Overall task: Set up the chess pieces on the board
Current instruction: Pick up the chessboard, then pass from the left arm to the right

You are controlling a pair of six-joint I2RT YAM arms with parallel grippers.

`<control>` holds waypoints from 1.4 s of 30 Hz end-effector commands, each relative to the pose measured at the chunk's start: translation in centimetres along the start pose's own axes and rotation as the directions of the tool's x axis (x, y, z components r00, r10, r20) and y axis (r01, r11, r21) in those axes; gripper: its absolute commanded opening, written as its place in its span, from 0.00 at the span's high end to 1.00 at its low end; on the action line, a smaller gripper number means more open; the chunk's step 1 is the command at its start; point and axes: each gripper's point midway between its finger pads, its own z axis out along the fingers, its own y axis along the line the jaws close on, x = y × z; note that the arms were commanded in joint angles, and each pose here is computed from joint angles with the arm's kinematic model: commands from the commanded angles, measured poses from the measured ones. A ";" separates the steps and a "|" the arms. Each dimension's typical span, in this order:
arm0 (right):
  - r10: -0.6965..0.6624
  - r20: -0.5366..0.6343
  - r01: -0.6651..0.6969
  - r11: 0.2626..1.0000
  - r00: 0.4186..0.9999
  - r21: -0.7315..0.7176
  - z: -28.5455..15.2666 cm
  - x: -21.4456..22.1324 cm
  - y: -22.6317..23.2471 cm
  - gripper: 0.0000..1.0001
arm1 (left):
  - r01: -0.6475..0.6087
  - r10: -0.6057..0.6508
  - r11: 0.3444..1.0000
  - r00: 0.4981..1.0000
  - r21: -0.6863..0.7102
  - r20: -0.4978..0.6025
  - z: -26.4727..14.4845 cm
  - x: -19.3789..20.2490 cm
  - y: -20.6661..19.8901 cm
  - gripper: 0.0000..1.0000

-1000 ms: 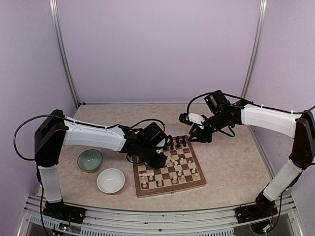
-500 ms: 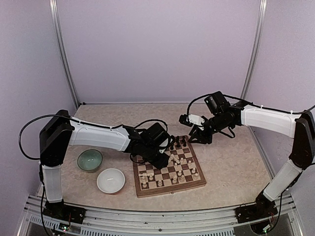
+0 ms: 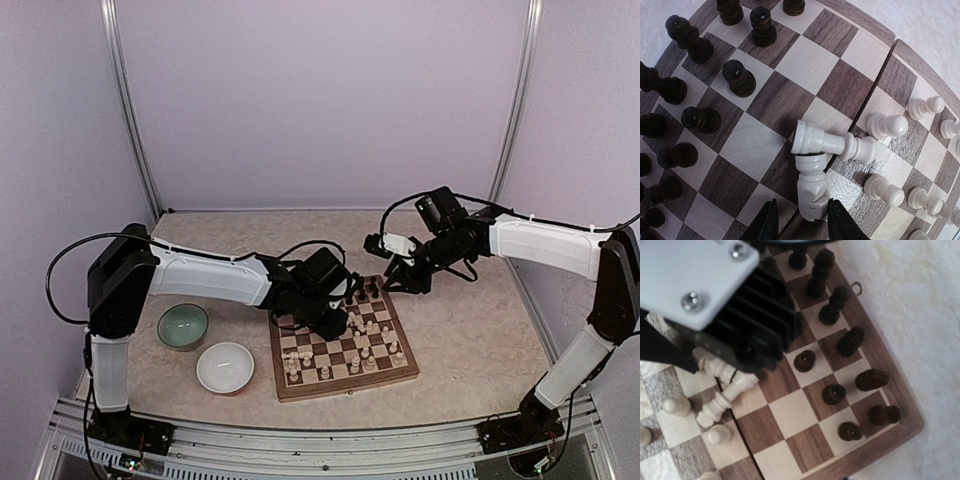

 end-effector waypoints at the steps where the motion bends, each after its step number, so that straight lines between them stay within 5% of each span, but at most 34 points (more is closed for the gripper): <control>1: 0.000 0.018 -0.001 1.000 1.000 0.009 -0.6 -0.3 0.0 0.64 | -0.012 0.012 1.000 1.000 0.016 0.006 0.7 -0.4 -0.4 0.65; 9: 0.002 0.017 -0.002 1.000 1.000 0.003 -0.4 -0.2 0.1 0.64 | -0.032 0.031 0.997 0.999 0.065 0.026 1.1 -0.6 -1.5 0.65; 17: 0.000 0.017 0.000 1.000 1.000 0.007 -0.6 -0.3 0.0 0.64 | -0.009 0.009 0.999 1.000 0.032 0.019 1.3 -0.2 -0.3 0.80; 25: 0.002 0.039 -0.002 1.000 0.999 0.002 -0.9 -1.5 -0.4 0.64 | 0.046 -0.044 0.999 0.990 -0.010 0.136 -2.9 -2.3 1.6 0.88; 42: -0.122 0.088 0.130 0.987 0.989 -0.092 -2.3 -5.0 2.3 0.63 | 0.196 -0.245 0.963 0.924 0.184 0.293 -8.9 -6.2 1.1 0.94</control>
